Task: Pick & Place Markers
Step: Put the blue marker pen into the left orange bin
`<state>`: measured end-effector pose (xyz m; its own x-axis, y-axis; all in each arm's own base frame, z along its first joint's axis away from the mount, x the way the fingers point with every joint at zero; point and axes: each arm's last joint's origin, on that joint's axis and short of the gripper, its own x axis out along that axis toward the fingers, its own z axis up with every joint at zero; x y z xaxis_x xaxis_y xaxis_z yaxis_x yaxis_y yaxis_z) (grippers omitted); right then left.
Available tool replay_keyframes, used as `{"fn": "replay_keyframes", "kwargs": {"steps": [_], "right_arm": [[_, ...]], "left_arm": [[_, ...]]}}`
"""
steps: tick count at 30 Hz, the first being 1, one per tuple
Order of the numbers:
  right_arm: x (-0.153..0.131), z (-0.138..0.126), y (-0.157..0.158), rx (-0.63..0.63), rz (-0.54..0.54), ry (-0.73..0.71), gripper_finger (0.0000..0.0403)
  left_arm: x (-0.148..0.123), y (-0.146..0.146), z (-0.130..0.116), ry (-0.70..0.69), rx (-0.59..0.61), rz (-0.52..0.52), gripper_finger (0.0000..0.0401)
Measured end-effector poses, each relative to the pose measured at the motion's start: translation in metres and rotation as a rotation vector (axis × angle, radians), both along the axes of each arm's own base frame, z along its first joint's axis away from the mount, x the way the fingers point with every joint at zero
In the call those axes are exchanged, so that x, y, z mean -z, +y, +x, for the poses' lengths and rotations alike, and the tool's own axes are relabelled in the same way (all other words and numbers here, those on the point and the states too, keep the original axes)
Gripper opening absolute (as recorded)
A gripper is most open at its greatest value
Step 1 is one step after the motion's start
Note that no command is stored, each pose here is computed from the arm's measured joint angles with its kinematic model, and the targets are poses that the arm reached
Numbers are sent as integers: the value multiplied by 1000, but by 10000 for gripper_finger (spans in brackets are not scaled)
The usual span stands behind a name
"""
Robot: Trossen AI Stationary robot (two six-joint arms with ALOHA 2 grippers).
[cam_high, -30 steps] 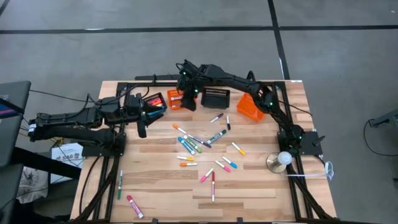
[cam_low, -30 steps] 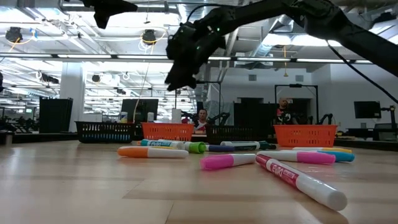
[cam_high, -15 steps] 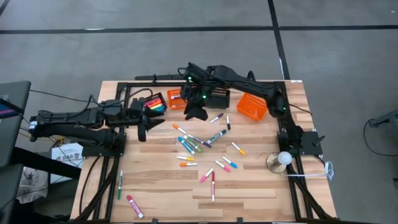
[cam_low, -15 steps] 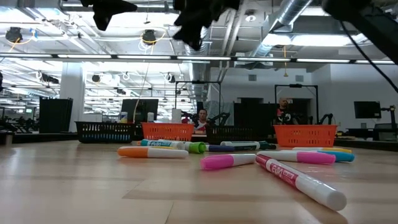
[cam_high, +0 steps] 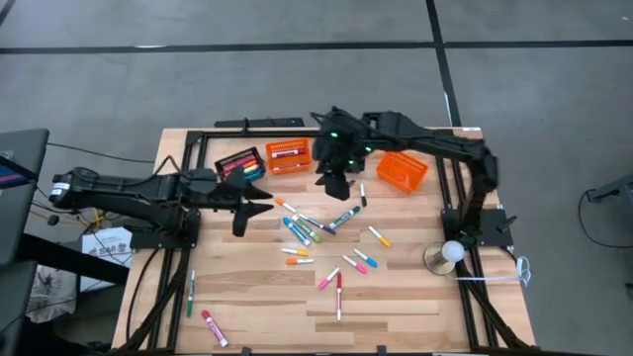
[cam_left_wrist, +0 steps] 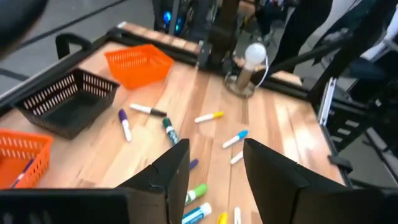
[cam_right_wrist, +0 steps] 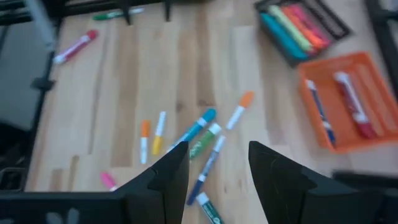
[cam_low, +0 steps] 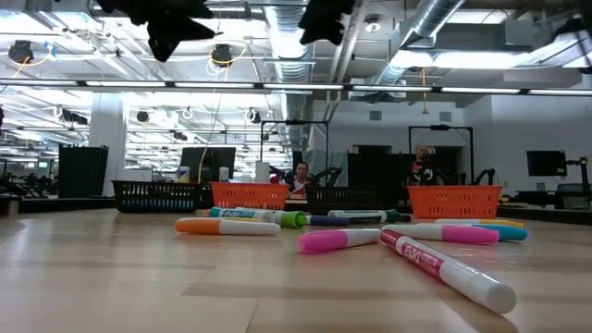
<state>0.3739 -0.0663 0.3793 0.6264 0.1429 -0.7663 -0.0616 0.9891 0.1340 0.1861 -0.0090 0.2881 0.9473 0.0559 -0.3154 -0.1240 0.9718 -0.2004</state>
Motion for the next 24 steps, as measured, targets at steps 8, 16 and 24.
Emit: {"fn": "replay_keyframes", "kwargs": {"steps": [8,16,24], "right_arm": [[20,-57,22,192,-22,-228,157],[56,-117,34,398,12,-339,154],[73,-146,43,496,13,-416,155]], "left_arm": [[26,-2,27,130,6,22,150],[52,-6,53,215,119,66,150],[71,-9,73,311,222,99,150]]}}
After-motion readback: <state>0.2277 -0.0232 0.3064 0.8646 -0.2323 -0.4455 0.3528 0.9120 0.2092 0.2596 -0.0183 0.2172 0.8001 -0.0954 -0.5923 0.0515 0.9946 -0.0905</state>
